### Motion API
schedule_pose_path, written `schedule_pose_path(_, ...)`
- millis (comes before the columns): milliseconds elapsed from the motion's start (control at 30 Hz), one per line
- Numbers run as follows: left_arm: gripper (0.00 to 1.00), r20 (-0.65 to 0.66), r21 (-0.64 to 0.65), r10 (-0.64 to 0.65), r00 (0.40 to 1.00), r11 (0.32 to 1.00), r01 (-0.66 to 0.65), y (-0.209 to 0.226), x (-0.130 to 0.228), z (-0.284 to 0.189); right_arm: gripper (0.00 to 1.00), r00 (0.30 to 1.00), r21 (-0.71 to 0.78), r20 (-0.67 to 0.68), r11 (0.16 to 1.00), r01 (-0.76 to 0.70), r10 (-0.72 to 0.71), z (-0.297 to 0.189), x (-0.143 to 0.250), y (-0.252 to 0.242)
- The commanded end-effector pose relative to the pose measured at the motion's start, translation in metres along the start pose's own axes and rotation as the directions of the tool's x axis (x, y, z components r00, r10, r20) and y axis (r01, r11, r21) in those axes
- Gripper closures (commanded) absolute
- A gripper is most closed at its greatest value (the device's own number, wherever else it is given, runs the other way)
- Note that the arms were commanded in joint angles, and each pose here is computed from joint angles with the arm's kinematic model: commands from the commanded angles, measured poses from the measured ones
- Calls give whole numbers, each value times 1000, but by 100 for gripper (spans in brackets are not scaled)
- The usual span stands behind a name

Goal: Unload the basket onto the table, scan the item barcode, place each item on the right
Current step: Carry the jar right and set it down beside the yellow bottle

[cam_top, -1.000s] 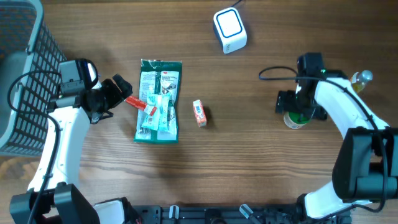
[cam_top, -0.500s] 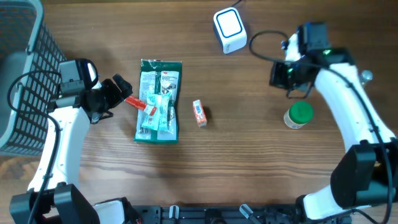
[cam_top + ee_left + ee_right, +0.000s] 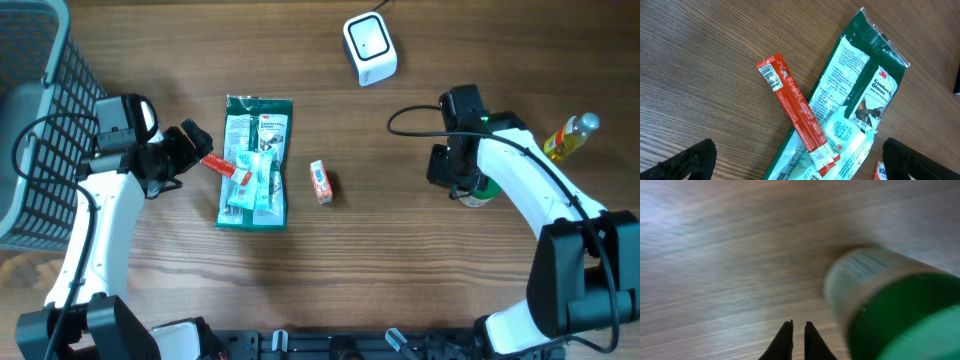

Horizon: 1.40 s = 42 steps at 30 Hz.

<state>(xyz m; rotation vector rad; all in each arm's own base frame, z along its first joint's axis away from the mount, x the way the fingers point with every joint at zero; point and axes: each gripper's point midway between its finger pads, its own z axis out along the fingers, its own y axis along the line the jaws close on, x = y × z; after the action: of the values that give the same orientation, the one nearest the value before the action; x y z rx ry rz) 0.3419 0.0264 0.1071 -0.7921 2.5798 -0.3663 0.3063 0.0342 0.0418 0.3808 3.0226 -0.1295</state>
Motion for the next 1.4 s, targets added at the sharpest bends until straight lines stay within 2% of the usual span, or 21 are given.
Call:
schedule_pose_path(0, 0, 15, 12, -3, 1000, 1000, 2, -4, -4, -4, 92, 1000, 148, 1, 989, 10, -10, 2, 4, -27)
schedule_pose_path(200, 0, 15, 12, -3, 1000, 1000, 2, -4, -4, -4, 91, 997, 285, -3, 956, 76, -78, -3, 3, -54)
schedule_pose_path(367, 0, 15, 12, -3, 1000, 1000, 2, -4, -4, -4, 92, 998, 293, -30, 954, 56, -49, -2, 3, -73)
schedule_pose_path(433, 0, 15, 12, -3, 1000, 1000, 2, -4, -4, -4, 92, 999, 201, -49, 980, 5, 5, 3, 5, -64)
schedule_pose_path(500, 0, 15, 12, -3, 1000, 1000, 2, -4, -4, -4, 92, 995, 46, -96, 999, -17, 21, 6, 12, -39)
schedule_pose_path(600, 0, 15, 12, -3, 1000, 1000, 2, -4, -4, -4, 92, 989, -15, -145, 1000, -23, 20, 9, 25, -29)
schedule_pose_path(700, 0, 15, 12, -3, 1000, 1000, 2, -4, -4, -4, 92, 986, 40, -165, 999, -12, 18, 23, 39, -41)
schedule_pose_path(867, 0, 15, 12, -3, 1000, 1000, 2, -4, -4, -4, 92, 997, 313, -77, 950, 8, 17, 49, 46, -96)
schedule_pose_path(967, 0, 15, 12, -3, 1000, 1000, 2, -4, -4, -4, 96, 997, 417, -34, 908, -46, 67, 51, 44, -130)
schedule_pose_path(1067, 0, 15, 12, -3, 1000, 1000, 2, -4, -4, -4, 96, 987, 415, 17, 897, -154, 162, 55, 35, -153)
schedule_pose_path(1133, 0, 15, 12, -3, 1000, 1000, 2, -4, -4, -4, 96, 978, 399, 47, 894, -203, 202, 57, 27, -166)
schedule_pose_path(1200, 0, 15, 12, -3, 1000, 1000, 2, -4, -4, -4, 96, 970, 319, 54, 917, -241, 236, 63, 22, -160)
schedule_pose_path(1300, 0, 15, 12, -3, 1000, 1000, 2, -4, -4, -4, 90, 986, 184, 25, 969, -165, 163, 70, 16, -138)
schedule_pose_path(1367, 0, 15, 12, -3, 1000, 1000, 2, -4, -4, -4, 85, 986, 32, 12, 985, -168, 167, 73, 13, -111)
